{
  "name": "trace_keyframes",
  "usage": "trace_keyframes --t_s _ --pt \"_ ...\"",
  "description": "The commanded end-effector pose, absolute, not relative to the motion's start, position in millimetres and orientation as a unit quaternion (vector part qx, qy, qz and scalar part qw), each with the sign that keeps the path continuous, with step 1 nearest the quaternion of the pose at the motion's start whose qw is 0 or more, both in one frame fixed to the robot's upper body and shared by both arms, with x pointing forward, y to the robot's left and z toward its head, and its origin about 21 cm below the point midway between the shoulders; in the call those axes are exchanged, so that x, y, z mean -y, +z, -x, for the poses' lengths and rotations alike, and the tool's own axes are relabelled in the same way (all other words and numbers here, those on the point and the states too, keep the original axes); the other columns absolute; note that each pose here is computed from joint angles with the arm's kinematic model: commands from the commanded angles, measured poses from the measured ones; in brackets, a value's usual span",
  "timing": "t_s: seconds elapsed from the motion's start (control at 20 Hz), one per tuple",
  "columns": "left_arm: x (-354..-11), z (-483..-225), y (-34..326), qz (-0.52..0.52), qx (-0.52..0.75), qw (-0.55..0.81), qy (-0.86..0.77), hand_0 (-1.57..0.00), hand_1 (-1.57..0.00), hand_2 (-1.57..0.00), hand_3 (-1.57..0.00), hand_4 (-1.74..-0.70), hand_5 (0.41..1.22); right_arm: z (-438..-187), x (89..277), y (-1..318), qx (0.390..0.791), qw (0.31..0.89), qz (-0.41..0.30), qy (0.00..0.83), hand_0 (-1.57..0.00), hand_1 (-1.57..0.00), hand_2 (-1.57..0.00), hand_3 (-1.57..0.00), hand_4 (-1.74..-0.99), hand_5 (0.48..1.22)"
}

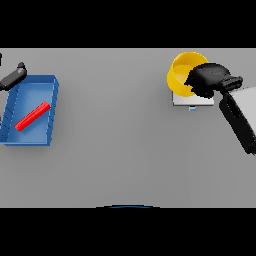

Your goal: Pick up the red beaker and tilt it to pour out 1 green nut into yellow bowl. Pick up the yellow bowl and place it on the metallic measuring scale.

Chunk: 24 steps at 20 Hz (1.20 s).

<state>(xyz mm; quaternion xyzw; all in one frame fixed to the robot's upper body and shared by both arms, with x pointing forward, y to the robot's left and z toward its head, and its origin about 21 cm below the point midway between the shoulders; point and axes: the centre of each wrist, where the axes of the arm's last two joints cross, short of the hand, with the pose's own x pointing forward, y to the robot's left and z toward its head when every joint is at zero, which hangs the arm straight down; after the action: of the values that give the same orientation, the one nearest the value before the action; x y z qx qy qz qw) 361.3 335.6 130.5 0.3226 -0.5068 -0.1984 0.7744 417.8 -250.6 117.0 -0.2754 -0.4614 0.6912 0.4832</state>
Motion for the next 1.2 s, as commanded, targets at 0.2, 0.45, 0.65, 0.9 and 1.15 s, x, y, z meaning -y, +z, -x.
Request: trace_keyframes --t_s 0.2,0.45,0.65,0.9,1.15 --pt "-333.3 -361.5 134.1 -0.322 0.502 0.778 -0.196 0.0 0.0 0.0 0.0 -0.84 0.772 -426.1 268.4 104.2 0.453 0.507 0.282 0.678 -1.51 -1.37 -1.45 -1.53 -1.73 1.221" --pt "-333.3 -359.6 131.4 -0.324 0.495 0.782 -0.198 0.0 0.0 0.0 0.0 -0.84 0.785 -428.3 274.6 97.5 0.443 0.513 0.281 0.679 -1.4 -1.22 -1.34 -1.56 -1.73 1.221" --pt "-336.8 -363.4 134.8 -0.327 0.496 0.78 -0.196 0.0 0.0 0.0 0.0 -0.84 0.771 -429.8 278.3 92.7 0.441 0.524 0.279 0.673 -1.42 -1.23 -1.4 -1.54 -1.728 1.221" --pt "-339.6 -364.5 133.1 -0.322 0.501 0.779 -0.194 0.0 0.0 0.0 0.0 -0.85 0.771 -432.4 273.2 90.0 0.432 0.55 0.265 0.664 -1.05 -0.78 -0.78 -0.98 -1.58 1.037" --pt "-336.0 -363.5 132.2 -0.321 0.503 0.778 -0.199 0.0 0.0 0.0 0.0 -0.85 0.766 -433.5 277.5 94.0 0.423 0.56 0.255 0.665 -0.46 -0.35 -0.4 -0.61 -1.514 0.881"
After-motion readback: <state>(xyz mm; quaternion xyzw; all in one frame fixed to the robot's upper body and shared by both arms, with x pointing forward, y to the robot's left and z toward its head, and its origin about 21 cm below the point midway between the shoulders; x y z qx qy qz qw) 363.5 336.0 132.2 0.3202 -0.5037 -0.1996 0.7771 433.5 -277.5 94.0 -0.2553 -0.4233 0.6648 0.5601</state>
